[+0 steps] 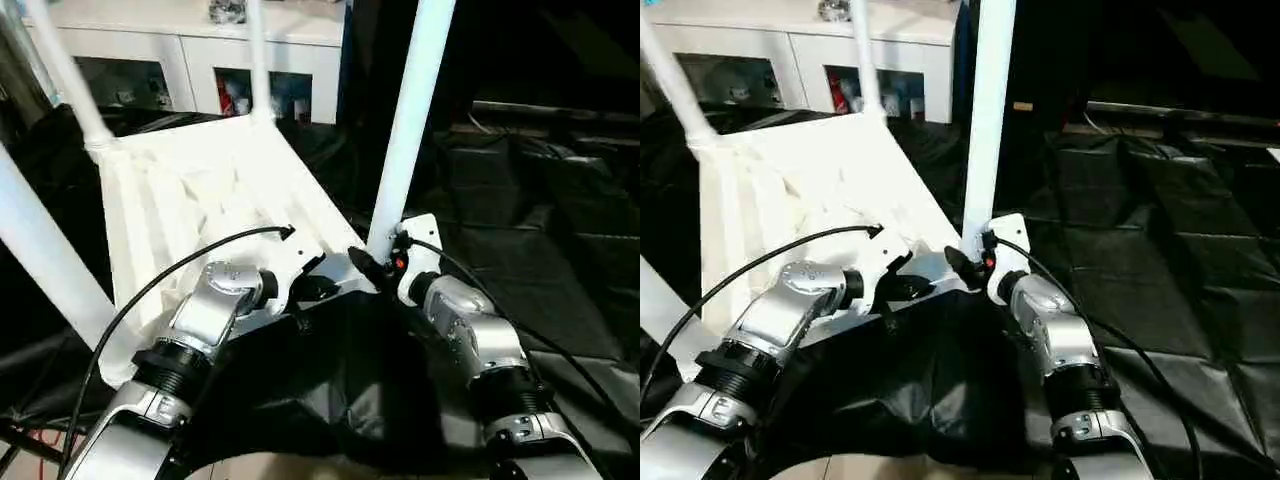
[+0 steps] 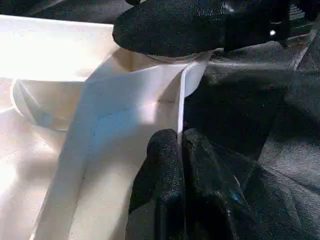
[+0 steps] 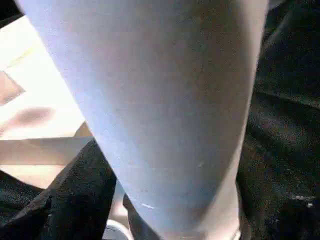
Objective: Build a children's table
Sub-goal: Rotate leg to tighten
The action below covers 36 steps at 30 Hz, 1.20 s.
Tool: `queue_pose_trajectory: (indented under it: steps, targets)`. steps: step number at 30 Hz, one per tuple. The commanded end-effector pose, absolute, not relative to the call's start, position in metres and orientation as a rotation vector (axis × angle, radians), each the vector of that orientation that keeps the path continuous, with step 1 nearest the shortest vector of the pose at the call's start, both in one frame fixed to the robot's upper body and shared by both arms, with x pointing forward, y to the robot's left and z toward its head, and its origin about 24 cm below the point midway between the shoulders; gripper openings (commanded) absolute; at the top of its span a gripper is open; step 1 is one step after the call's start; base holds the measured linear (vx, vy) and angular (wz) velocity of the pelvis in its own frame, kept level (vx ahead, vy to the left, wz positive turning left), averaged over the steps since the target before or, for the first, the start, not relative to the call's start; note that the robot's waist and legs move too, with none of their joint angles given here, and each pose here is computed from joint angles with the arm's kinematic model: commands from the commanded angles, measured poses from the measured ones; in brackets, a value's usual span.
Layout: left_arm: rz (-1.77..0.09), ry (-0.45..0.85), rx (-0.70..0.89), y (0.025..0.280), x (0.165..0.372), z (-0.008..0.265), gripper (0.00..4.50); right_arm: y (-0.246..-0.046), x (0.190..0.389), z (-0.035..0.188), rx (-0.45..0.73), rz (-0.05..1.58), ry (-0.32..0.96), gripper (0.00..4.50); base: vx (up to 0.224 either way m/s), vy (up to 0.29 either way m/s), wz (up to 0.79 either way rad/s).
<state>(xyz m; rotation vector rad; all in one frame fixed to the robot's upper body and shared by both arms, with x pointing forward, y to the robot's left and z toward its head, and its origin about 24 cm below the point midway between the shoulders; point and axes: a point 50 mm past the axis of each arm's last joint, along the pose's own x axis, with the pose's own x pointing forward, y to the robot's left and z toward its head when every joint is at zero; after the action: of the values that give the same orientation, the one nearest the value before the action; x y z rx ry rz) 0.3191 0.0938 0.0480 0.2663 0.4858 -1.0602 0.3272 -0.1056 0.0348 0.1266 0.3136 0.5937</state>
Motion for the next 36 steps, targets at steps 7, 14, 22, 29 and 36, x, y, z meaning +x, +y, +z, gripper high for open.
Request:
queue_pose_trajectory:
  steps: [7, 14, 22, 29, 36]
  targets:
    - [-1.191, 0.439, 0.305, 0.088, 0.314, 0.057, 0.00, -0.083, 0.302, 0.035, 0.060, 1.066, 0.376, 3.78, 0.000, 0.000, 0.00]
    - [-1.293, 0.430, 0.342, 0.105, 0.310, 0.059, 0.00, -0.111, 0.298, 0.045, 0.004, 1.196, 0.393, 3.78, 0.000, 0.000, 0.00]
    - [-1.412, 0.499, 0.369, 0.130, 0.300, 0.059, 0.00, -0.124, 0.291, 0.050, -0.028, 1.322, 0.442, 3.21, 0.000, 0.000, 0.00]
    - [-1.448, 0.520, 0.377, 0.135, 0.297, 0.058, 0.00, -0.123, 0.289, 0.051, -0.028, 1.359, 0.450, 2.68, 0.000, 0.000, 0.00]
    - [-1.417, 0.503, 0.370, 0.130, 0.299, 0.056, 0.00, -0.120, 0.285, 0.047, -0.008, 1.380, 0.461, 2.56, 0.000, 0.000, 0.00]
